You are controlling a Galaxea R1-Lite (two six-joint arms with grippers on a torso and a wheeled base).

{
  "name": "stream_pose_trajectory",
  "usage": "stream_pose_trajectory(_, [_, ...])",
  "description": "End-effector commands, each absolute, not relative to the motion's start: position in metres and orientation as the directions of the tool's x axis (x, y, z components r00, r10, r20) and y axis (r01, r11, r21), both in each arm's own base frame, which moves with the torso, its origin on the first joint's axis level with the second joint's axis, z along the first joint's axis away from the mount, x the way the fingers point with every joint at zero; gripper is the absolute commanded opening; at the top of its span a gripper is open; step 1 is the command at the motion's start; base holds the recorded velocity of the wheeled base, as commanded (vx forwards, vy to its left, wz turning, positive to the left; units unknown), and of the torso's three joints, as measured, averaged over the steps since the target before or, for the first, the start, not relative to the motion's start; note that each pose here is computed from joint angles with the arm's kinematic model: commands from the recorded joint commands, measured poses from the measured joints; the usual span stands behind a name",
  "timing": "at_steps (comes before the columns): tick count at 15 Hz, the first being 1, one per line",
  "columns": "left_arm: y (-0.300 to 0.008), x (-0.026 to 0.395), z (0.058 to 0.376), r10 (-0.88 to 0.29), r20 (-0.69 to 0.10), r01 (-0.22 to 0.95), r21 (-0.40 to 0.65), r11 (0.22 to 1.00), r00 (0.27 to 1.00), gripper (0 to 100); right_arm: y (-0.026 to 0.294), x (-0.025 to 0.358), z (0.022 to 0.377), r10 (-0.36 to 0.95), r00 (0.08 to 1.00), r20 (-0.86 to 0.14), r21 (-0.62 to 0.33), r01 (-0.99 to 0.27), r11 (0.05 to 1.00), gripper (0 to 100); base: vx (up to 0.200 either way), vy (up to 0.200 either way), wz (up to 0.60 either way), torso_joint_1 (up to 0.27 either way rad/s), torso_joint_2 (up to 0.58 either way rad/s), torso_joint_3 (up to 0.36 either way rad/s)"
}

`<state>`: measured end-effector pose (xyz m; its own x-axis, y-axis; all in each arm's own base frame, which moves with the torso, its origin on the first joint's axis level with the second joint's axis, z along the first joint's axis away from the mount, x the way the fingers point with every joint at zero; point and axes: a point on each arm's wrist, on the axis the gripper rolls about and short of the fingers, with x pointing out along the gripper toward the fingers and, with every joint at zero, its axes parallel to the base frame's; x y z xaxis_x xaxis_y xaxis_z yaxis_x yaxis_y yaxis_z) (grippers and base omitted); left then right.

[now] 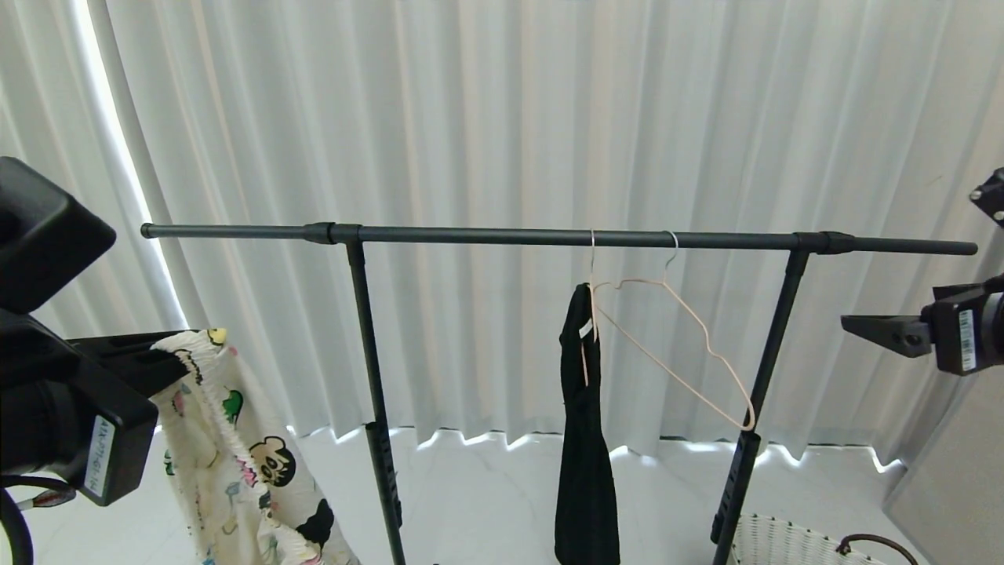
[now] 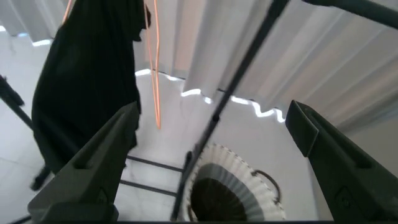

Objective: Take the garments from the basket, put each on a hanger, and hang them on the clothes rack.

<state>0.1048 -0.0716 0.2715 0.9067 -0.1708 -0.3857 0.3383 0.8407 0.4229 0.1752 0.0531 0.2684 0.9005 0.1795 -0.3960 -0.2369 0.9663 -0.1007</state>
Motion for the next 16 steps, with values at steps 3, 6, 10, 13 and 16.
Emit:
stream_pose_trajectory(3, [-0.073, 0.107, 0.268, -0.166, -0.400, 0.344, 0.426, 0.837, 0.901, 0, 0.077, 0.203, 0.252, 0.222, 0.849, -0.480, -0.062, -0.285, 0.956, 100, 0.200, 0.000, 0.00, 0.004, 0.00, 0.004])
stream_pose_trajectory(6, [-0.076, 0.110, 0.265, -0.163, -0.416, 0.351, 0.429, 0.832, 0.895, 0, 0.089, 0.219, 0.238, 0.230, 0.813, -0.535, -0.041, -0.297, 0.954, 100, 0.200, 0.000, 0.00, 0.001, 0.00, 0.004])
stream_pose_trajectory(10, [-0.079, 0.110, 0.264, -0.178, -0.422, 0.369, 0.430, 0.824, 0.889, 0, 0.098, 0.240, 0.211, 0.207, 0.755, -0.622, -0.036, -0.292, 0.956, 100, 0.000, 0.000, 0.00, 0.000, 0.00, 0.000])
stream_pose_trajectory(13, [-0.080, 0.112, 0.261, -0.175, -0.433, 0.374, 0.434, 0.820, 0.884, 0, 0.112, 0.262, 0.185, 0.227, 0.711, -0.665, -0.018, -0.319, 0.948, 100, 0.000, 0.000, 0.00, 0.000, 0.00, 0.000])
stream_pose_trajectory(16, [-0.082, 0.113, 0.259, -0.174, -0.441, 0.380, 0.437, 0.815, 0.881, 0, 0.120, 0.280, 0.167, 0.230, 0.706, -0.670, 0.028, -0.285, 0.958, 100, 0.000, 0.000, 0.00, 0.000, 0.00, 0.000])
